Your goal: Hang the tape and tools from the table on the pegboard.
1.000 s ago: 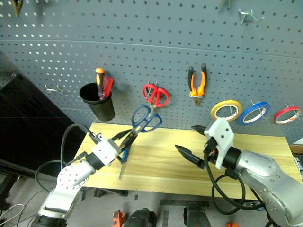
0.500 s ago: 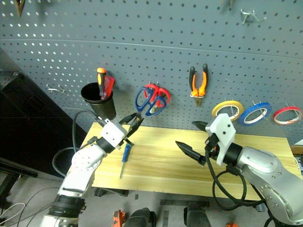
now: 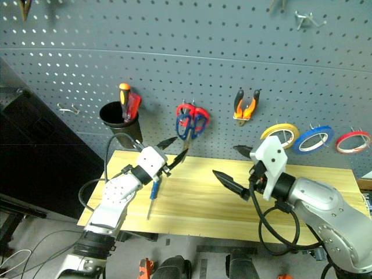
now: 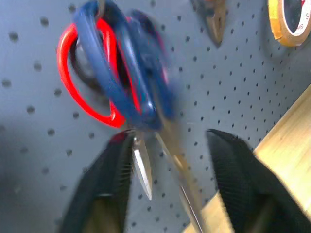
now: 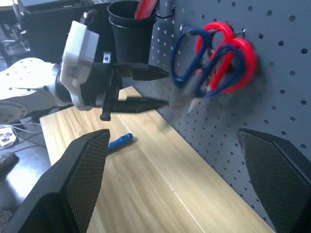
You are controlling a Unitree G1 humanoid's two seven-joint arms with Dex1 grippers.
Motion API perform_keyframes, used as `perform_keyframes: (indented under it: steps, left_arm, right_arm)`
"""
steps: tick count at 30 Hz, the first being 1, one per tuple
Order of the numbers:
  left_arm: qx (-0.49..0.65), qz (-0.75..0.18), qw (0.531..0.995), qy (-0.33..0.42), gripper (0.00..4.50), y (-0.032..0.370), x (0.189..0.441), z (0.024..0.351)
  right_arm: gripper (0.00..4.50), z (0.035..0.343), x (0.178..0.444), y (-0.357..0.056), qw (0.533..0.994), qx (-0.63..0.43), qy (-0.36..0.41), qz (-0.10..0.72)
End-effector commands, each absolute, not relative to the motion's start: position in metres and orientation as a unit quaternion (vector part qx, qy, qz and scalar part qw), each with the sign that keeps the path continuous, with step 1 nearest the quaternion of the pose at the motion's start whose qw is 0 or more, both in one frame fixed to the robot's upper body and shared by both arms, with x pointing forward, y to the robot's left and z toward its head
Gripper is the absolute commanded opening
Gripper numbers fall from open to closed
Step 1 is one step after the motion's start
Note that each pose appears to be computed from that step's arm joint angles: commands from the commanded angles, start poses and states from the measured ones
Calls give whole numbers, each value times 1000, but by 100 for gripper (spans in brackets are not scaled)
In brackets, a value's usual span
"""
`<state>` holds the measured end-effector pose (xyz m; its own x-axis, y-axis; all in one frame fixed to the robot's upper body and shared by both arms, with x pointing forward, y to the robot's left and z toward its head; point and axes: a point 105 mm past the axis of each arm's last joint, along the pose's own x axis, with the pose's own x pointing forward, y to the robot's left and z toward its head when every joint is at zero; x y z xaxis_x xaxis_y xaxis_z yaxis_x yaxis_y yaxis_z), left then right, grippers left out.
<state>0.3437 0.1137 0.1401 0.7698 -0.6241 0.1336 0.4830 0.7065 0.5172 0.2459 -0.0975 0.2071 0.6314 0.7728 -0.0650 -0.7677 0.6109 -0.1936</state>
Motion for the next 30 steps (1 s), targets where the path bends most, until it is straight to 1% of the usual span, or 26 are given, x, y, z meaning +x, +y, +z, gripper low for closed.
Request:
perform_keyframes:
  steps: [1,3,4,5,8,11,14,16,22,25,28,30]
  left_arm:
    - [214,-324,917,-87,386,115,334,122]
    - [201,-336,920,16,447,130,319,87]
    - [192,-315,927,66,447,144,315,73]
    - [186,-295,932,94,447,154,314,67]
    - [170,-201,945,196,447,191,316,47]
    - [169,-162,940,247,447,208,317,36]
    - [145,-123,935,298,447,219,322,24]
    - [130,-122,926,332,447,219,324,13]
    - [80,-84,909,400,447,228,335,-8]
    - [60,-77,902,420,447,229,338,-17]
    - [53,-76,902,421,392,226,341,-20]
    - [52,-79,903,419,334,224,342,-20]
  right_arm:
    - [450,209,245,-95,898,-103,-20,428]
    - [450,201,250,-97,910,-89,-2,405]
    - [450,196,251,-97,916,-77,11,394]
    - [450,193,252,-97,919,-69,19,388]
    - [450,174,250,-88,915,-49,86,390]
    - [450,174,243,-74,899,-14,100,426]
    - [450,175,243,-66,893,-14,105,438]
    - [450,176,244,-63,889,-19,108,444]
    - [450,183,243,-54,867,-46,110,483]
    - [450,186,243,-52,858,-60,111,498]
    - [450,187,240,-50,849,-69,114,512]
    - [450,186,239,-50,845,-76,117,517]
